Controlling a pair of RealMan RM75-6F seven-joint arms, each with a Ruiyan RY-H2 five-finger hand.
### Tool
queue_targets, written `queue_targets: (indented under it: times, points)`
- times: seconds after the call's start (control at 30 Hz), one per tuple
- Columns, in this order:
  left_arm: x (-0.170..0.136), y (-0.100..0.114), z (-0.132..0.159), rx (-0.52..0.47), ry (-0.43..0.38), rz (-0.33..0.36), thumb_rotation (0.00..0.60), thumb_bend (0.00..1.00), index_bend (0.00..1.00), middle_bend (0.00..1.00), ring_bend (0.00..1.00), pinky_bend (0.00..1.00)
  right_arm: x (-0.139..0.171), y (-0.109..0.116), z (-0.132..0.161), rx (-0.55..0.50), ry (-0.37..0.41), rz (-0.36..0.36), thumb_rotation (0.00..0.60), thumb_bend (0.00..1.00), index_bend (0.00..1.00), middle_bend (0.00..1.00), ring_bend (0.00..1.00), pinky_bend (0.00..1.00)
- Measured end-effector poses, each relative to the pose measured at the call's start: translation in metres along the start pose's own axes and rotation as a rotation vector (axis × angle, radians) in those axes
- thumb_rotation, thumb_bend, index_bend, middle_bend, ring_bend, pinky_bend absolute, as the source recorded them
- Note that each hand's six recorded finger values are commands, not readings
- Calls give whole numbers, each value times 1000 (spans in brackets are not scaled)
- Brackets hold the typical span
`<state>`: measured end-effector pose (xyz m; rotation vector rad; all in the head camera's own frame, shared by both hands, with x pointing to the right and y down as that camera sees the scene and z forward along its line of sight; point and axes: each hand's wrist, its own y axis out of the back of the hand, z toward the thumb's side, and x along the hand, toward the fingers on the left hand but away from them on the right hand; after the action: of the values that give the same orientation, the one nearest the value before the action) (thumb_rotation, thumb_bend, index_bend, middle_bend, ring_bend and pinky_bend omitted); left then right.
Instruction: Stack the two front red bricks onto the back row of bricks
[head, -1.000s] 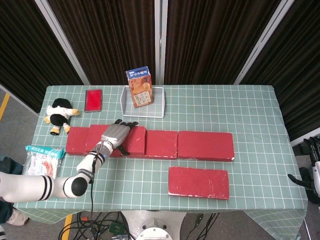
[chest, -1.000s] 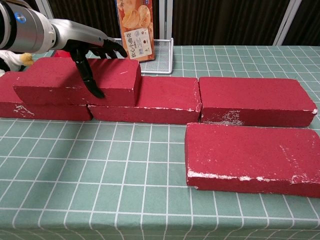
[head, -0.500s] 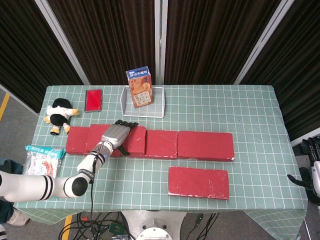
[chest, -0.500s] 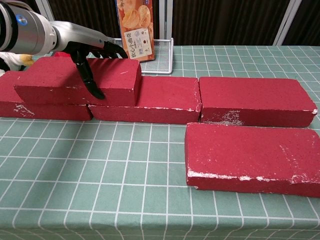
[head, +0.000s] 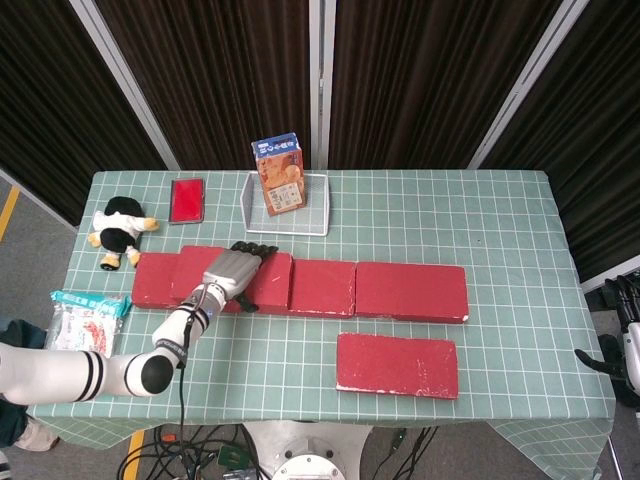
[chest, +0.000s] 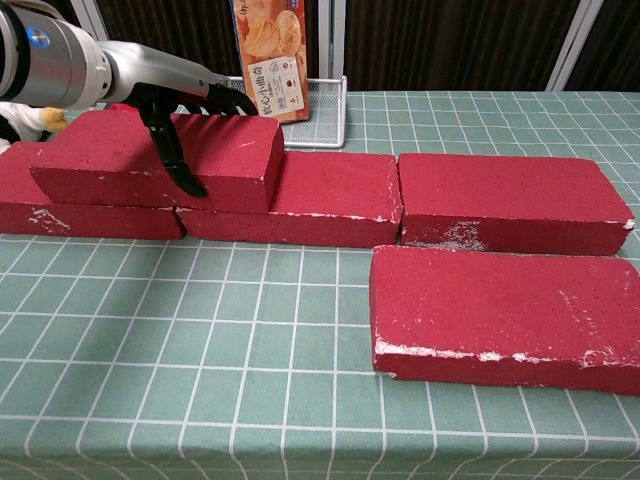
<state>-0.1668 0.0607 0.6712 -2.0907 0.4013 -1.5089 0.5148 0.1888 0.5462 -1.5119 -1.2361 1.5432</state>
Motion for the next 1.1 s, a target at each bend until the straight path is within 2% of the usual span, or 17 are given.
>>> queue_targets:
  times: [0.17, 0.33, 1.1]
  points:
    - [0, 1, 0, -6, 4, 2, 600, 151, 40, 48, 18, 0, 0, 0, 0, 1, 0, -1, 600, 0, 0, 0, 0, 0]
    - [0, -1, 0, -8, 5, -6, 600, 150, 40, 0, 0, 0, 0, 0, -1, 1, -3, -1, 600, 0, 0, 0, 0, 0]
    - [0, 1, 3, -26, 1, -7, 600, 134, 36, 0, 0, 0, 0, 2, -2, 1, -5, -4, 600, 0, 0, 0, 0, 0]
